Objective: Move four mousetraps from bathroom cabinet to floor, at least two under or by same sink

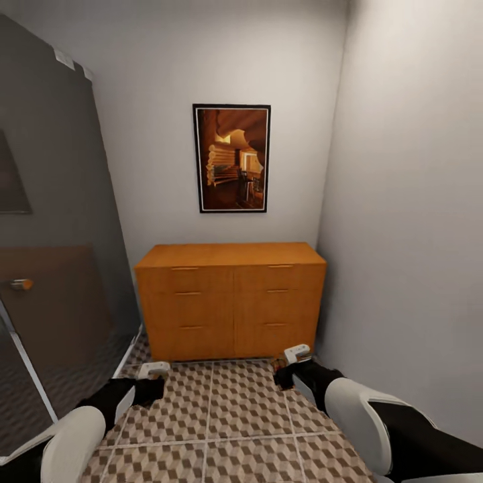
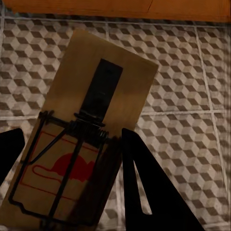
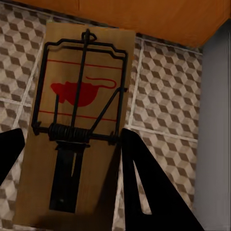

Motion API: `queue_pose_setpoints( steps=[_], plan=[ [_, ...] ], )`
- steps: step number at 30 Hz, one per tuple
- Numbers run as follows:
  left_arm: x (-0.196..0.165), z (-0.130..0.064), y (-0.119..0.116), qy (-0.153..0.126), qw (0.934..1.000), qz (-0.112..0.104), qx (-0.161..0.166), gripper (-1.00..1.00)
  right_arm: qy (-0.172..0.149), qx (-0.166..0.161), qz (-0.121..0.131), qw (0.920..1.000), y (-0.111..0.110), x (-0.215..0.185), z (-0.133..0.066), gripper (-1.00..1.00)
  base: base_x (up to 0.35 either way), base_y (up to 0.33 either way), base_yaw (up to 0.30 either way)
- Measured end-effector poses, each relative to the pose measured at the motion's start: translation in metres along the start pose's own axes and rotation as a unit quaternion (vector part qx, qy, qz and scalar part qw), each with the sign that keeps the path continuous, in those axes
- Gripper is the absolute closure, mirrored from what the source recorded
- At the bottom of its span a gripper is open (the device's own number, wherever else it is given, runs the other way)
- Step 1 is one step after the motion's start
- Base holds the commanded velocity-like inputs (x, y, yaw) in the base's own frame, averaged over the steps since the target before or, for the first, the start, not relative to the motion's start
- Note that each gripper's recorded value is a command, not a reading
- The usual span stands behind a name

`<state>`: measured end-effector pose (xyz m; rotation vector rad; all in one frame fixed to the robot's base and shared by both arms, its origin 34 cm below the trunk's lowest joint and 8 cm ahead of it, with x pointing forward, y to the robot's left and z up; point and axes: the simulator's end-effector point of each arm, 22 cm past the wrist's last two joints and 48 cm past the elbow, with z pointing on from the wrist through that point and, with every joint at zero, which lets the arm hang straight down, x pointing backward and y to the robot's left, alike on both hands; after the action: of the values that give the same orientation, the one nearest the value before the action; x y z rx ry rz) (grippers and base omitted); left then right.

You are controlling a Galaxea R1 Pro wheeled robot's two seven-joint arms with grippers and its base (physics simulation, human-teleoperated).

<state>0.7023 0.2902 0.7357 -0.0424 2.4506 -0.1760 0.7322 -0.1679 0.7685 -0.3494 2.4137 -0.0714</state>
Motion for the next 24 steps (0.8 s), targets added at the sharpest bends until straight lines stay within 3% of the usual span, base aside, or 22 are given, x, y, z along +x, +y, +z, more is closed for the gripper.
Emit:
queue_pose_setpoints(
  steps=[4,7,18,24],
  plan=[
    [0.014,0.004,-0.009,0.002,0.9999,0.000,0.011,1.00,0.006,0.004,-0.001,1.0000,0.003,0.008,0.001,1.00,-0.345,0.000,0.246],
    [0.033,0.009,-0.018,0.001,0.9998,-0.005,0.022,1.00,0.016,-0.007,-0.002,0.9998,0.022,0.023,0.003,1.00,-0.346,0.000,0.277],
    [0.073,0.007,0.022,0.002,0.9974,-0.069,-0.023,1.00,0.021,-0.018,-0.005,0.9996,0.039,0.031,0.003,1.00,-0.345,0.000,0.280],
    [0.133,-0.001,0.061,0.005,0.9952,-0.081,-0.055,1.00,0.036,-0.021,-0.006,0.9991,0.046,0.055,0.005,1.00,-0.176,0.000,0.282]
  ],
)
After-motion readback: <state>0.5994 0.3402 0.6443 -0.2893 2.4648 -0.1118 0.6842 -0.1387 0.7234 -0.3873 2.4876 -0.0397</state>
